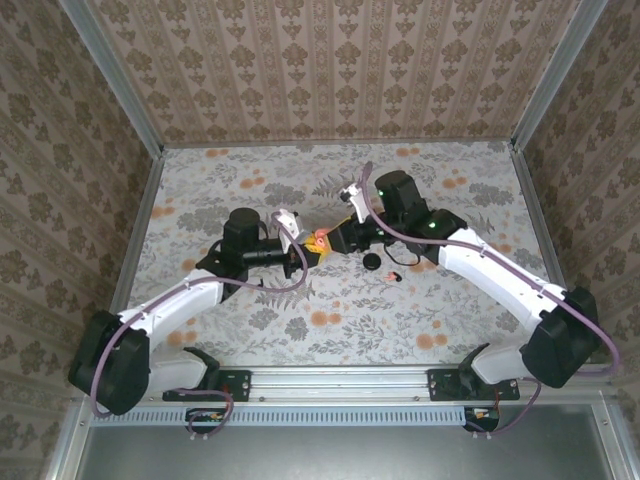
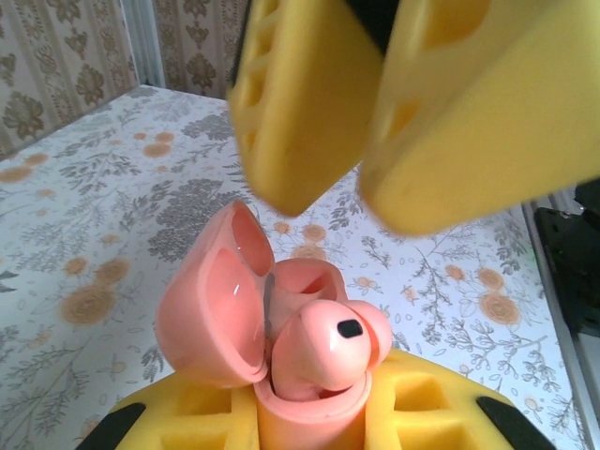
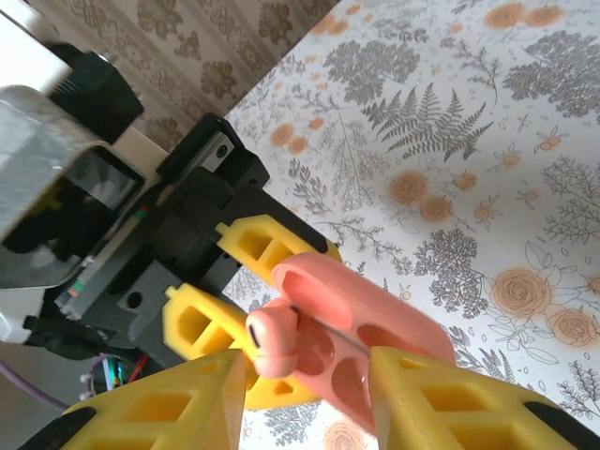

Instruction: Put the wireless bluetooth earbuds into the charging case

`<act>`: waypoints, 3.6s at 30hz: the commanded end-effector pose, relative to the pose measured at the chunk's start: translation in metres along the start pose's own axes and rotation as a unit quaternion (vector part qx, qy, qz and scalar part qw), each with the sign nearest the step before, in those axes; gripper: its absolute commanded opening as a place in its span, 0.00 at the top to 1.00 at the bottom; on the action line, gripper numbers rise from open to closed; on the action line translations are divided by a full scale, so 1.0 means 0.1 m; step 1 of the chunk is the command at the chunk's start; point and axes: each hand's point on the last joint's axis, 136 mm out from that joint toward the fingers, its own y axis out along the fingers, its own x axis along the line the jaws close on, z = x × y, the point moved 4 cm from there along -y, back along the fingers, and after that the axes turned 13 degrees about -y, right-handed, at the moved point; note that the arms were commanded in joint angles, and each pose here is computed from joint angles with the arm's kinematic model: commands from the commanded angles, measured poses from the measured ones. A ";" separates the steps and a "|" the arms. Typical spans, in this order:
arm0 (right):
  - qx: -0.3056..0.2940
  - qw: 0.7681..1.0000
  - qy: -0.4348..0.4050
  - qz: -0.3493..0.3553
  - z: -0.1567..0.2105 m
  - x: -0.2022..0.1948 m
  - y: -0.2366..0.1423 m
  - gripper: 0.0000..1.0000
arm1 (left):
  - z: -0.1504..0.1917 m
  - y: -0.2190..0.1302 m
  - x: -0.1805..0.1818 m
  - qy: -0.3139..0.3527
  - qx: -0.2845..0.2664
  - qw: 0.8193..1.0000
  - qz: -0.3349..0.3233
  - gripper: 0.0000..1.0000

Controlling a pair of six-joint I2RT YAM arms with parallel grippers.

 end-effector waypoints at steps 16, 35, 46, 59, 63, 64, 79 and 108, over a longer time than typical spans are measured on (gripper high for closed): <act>-0.043 0.993 0.098 0.052 0.16 0.18 -0.10 0.65 | -0.09 0.01 -0.02 0.024 -0.019 1.000 -0.006 0.84; -0.056 0.991 0.115 0.031 0.11 0.18 0.13 0.76 | -0.08 0.01 -0.02 0.026 -0.017 0.999 -0.013 0.84; -0.047 0.991 0.118 0.049 0.15 0.12 0.17 0.81 | -0.10 0.00 -0.04 0.029 -0.020 0.999 -0.014 0.84; -0.060 0.988 0.116 0.081 0.11 0.05 0.10 0.83 | -0.10 -0.01 -0.05 0.030 -0.020 0.999 -0.010 0.84; -0.061 0.988 0.116 0.080 0.11 0.04 0.11 0.83 | -0.11 -0.01 -0.05 0.030 -0.021 0.999 -0.009 0.84; -0.062 0.988 0.115 0.079 0.10 0.04 0.12 0.83 | -0.12 -0.01 -0.06 0.031 -0.022 0.999 -0.009 0.84; -0.084 0.989 0.109 0.053 -0.03 0.15 -0.12 0.77 | -0.09 0.00 -0.04 0.034 -0.021 0.999 -0.013 0.84; 0.277 0.874 0.361 0.169 1.49 -0.58 -0.58 0.65 | 0.37 0.12 0.02 0.007 0.001 0.998 -0.067 0.85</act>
